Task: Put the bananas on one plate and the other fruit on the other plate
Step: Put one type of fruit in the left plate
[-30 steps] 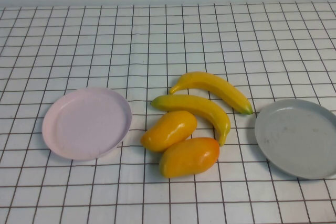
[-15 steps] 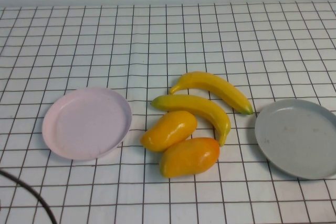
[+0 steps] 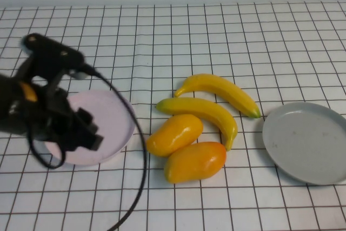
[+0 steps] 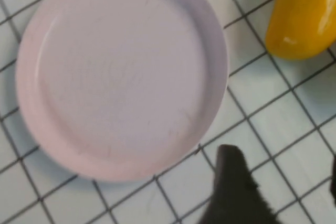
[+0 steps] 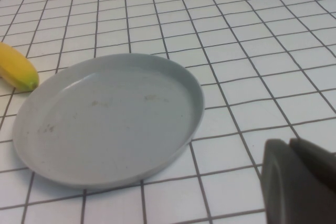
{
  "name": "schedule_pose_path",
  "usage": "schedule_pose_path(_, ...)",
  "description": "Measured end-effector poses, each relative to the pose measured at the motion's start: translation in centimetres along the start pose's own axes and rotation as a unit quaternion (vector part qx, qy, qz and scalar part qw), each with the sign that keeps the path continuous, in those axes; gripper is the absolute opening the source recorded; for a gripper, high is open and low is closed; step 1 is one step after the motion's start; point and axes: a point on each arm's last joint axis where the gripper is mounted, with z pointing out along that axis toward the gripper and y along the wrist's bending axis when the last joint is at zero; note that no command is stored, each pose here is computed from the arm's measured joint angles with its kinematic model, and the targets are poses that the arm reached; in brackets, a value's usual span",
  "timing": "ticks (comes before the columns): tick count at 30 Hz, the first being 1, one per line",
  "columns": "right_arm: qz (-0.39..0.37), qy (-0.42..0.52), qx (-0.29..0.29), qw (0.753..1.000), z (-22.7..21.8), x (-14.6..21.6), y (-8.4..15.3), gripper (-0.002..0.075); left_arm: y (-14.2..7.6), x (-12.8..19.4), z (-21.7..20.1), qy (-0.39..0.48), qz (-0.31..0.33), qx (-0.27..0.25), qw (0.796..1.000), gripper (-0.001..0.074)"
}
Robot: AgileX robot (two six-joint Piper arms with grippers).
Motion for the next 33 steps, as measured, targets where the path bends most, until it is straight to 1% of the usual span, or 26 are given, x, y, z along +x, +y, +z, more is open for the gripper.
schedule_pose_path(3, 0.000, 0.000, 0.000, 1.000, 0.0, 0.0, 0.0, -0.0017, -1.2, -3.1, 2.6, 0.016, 0.037, 0.012, 0.999, 0.0493)
schedule_pose_path(4, 0.000, 0.000, 0.000, 1.000, 0.0, 0.0, 0.0, -0.0016, -1.6, -4.1, 3.5, 0.022, 0.043, 0.018, 0.999, 0.0545)
schedule_pose_path(5, 0.000, 0.000, 0.000, 1.000, 0.0, 0.0, 0.0, -0.0016, -2.1, -5.0, 4.3, 0.030, 0.055, 0.021, 0.998, 0.0578)
schedule_pose_path(7, 0.000, 0.000, 0.000, 1.000, 0.0, 0.0, 0.0, -0.0016, -3.1, -6.4, 5.8, 0.046, 0.079, 0.030, 0.995, 0.0612)
schedule_pose_path(11, 0.000, 0.000, 0.000, 1.000, 0.0, 0.0, 0.0, -0.0016, -6.1, -8.1, 8.3, 0.068, 0.143, 0.060, 0.986, 0.0633)
schedule_pose_path(13, 0.000, 0.000, 0.000, 1.000, 0.0, 0.0, 0.0, -0.0017, -7.9, -8.2, 9.2, 0.072, 0.187, 0.086, 0.976, 0.0636)
schedule_pose_path(15, 0.000, 0.000, 0.000, 1.000, 0.0, 0.0, 0.0, -0.0016, -9.7, -7.9, 10.0, 0.076, 0.239, 0.116, 0.961, 0.0638)
schedule_pose_path(18, 0.000, 0.000, 0.000, 1.000, 0.0, 0.0, 0.0, -0.0016, -11.5, -7.4, 11.1, 0.084, 0.290, 0.144, 0.943, 0.0638)
schedule_pose_path(20, 0.000, 0.000, 0.000, 1.000, 0.0, 0.0, 0.0, -0.0016, -12.0, -7.2, 12.1, 0.090, 0.304, 0.150, 0.936, 0.0638)
schedule_pose_path(25, 0.000, 0.000, 0.000, 1.000, 0.0, 0.0, 0.0, -0.0016, -12.3, -6.8, 14.6, 0.104, 0.318, 0.150, 0.930, 0.0638)
schedule_pose_path(33, 0.000, 0.000, 0.000, 1.000, 0.0, 0.0, 0.0, -0.0017, -12.6, -6.7, 16.2, 0.100, 0.317, 0.150, 0.931, 0.0630)
